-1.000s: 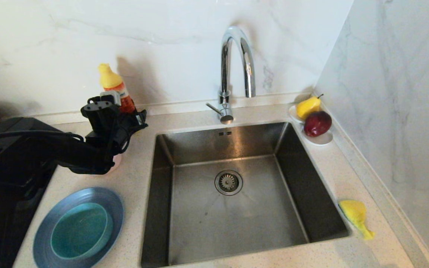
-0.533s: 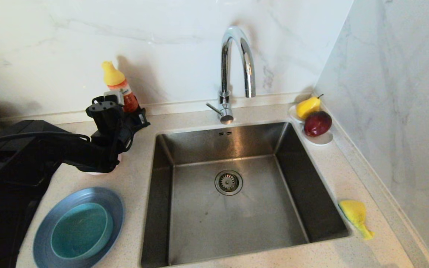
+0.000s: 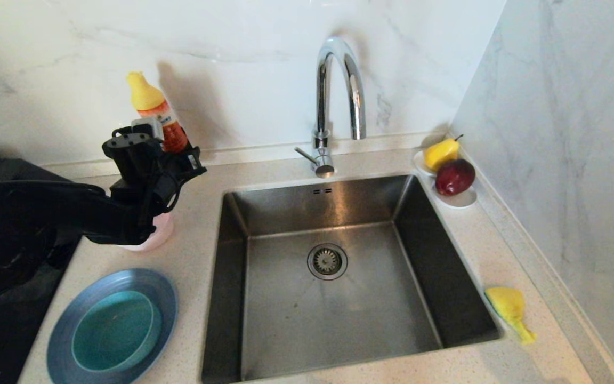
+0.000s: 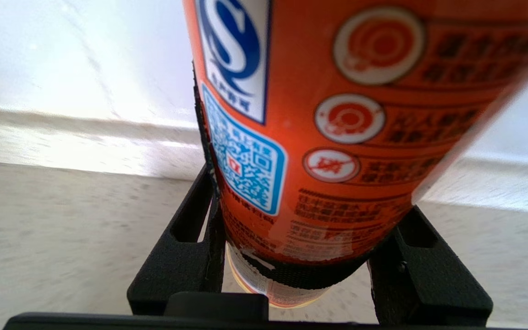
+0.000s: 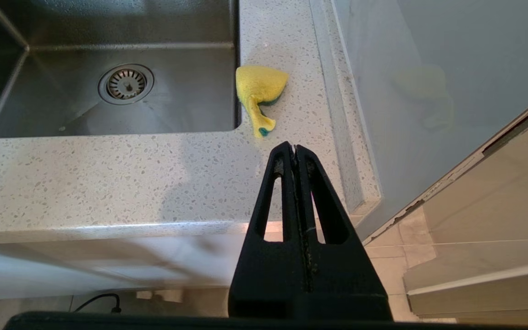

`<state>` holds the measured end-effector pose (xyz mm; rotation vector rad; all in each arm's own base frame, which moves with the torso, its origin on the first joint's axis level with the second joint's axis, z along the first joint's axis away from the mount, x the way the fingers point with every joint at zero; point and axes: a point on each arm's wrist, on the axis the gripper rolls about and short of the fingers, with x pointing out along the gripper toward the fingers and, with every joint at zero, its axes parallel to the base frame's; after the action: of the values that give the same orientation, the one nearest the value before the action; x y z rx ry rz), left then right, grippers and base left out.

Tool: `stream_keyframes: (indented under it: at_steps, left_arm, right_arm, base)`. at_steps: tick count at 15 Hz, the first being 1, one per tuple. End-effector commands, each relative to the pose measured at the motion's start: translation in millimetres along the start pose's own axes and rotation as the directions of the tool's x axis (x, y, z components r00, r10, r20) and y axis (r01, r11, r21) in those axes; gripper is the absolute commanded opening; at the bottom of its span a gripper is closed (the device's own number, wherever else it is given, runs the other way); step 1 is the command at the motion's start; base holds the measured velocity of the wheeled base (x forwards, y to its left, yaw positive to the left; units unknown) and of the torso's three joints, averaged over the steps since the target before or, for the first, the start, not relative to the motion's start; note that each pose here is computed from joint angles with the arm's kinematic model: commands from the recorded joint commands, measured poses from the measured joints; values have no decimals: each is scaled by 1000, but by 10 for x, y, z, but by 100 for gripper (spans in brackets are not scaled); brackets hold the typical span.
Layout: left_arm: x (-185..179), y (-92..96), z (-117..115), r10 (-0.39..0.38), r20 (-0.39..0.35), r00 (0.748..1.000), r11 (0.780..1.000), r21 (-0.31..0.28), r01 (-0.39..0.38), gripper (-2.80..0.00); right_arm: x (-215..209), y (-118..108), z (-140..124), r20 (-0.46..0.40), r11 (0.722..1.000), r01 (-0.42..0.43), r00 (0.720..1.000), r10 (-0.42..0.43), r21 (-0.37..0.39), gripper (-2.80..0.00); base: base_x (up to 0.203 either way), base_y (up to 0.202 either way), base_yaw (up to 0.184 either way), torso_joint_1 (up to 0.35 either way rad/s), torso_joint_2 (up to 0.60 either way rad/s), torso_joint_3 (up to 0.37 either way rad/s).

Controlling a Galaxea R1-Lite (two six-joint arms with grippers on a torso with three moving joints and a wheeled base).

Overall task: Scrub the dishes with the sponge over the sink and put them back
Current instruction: Grab the dish soap, then squeeze it onto the sponge

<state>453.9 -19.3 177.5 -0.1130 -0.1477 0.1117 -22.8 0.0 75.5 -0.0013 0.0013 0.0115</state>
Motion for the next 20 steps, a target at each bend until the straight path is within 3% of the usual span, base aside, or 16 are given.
stream_keyframes:
  at_steps: [1,6,12,16,17,20]
  left_arm:
    - [-181,-14,333,-6,50,999,1000,-20,7,-280]
    - [-739,-194,913,-62,99,993,997,-46,67,-280]
    - [-1612,-541,1612,-129,32,991,990,-55,130,-280]
    - [-2128,-720,1901,-206,15,978,979,0,206,-280]
    - [-2242,-748,1957,-220,18,975,975,40,219,-280]
    - [-2542,-839,2086,-316,3,949,941,129,313,-280]
  right_arm:
    - [0,0,0,1,1000,-1,1000,1,0,-280]
    - [0,0,-1,1,1000,-1,1000,1,0,-280]
    - [0,0,-2,0,1000,-1,1000,1,0,-280]
    - [0,0,0,1,1000,-1,1000,1,0,-280]
    - [0,0,-1,0,1000,-1,1000,1,0,-280]
    - [0,0,-1,0,1000,-1,1000,1,0,-280]
  base:
    - [0,0,0,0,0,0]
    - [0,0,0,0,0,0]
    - [0,0,0,0,0,0]
    - [0,0,0,0,0,0]
    - [0,0,0,0,0,0]
    - [0,0,0,0,0,0]
